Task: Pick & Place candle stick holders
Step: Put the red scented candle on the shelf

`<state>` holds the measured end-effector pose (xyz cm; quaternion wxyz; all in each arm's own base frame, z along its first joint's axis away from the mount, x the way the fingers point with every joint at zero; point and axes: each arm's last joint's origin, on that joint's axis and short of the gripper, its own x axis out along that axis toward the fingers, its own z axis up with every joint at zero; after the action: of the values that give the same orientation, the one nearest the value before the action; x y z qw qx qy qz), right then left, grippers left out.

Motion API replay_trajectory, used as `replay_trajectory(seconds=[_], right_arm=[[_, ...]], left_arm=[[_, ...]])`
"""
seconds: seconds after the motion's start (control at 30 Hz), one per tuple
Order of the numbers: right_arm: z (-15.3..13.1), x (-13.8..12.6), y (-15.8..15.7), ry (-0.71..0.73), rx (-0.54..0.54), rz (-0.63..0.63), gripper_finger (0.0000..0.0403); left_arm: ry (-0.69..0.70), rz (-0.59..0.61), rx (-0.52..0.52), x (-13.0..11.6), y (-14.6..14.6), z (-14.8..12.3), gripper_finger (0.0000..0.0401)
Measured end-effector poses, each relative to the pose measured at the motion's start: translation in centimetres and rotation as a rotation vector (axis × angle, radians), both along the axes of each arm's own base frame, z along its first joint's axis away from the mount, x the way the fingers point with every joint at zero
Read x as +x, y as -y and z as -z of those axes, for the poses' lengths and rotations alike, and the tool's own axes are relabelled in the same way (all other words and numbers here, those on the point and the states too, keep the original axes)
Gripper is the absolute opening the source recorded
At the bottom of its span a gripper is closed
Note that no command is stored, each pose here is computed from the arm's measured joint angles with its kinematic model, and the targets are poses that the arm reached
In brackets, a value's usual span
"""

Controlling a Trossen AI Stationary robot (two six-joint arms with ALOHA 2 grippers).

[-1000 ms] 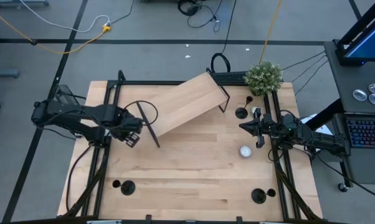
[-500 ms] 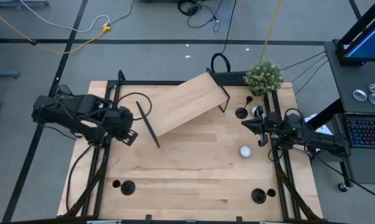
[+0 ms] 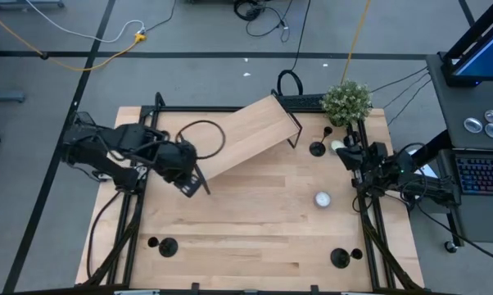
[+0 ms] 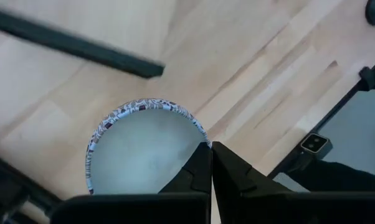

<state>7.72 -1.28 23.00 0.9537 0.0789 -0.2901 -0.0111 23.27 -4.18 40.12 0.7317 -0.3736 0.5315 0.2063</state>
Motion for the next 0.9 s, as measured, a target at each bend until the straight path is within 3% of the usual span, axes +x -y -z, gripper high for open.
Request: replay_trajectory(seconds=[0.27,0.43,0.67,0.77,0.9], right_arm=[[-0.1,0.0,0.1,0.023,0.141,-0.062,0.0004],[-0.4,-0.3,0.3,0.088,0.242,-0.037,0.0004],[-0.6,-0.4,0.3,0.105,0.203,0.01,0.0004],[-0.4,-0.1,0.5,0.075,0.163,0.096,0.0004],[0.3,1.1,0.7,-0.024,0.184,0.102,0.0004]], left_arm=[[0.04,0.125,0.036,4.3,-0.1,-0.9,0.0],[0.056,0.187,0.061,6.7,-0.4,-0.9,0.0],[0.032,0.247,0.099,9.1,-1.3,0.2,0.0],[0.015,0.258,0.109,9.9,-1.9,0.9,0.0],[0.01,0.275,0.114,10.6,-2.6,1.4,0.0]])
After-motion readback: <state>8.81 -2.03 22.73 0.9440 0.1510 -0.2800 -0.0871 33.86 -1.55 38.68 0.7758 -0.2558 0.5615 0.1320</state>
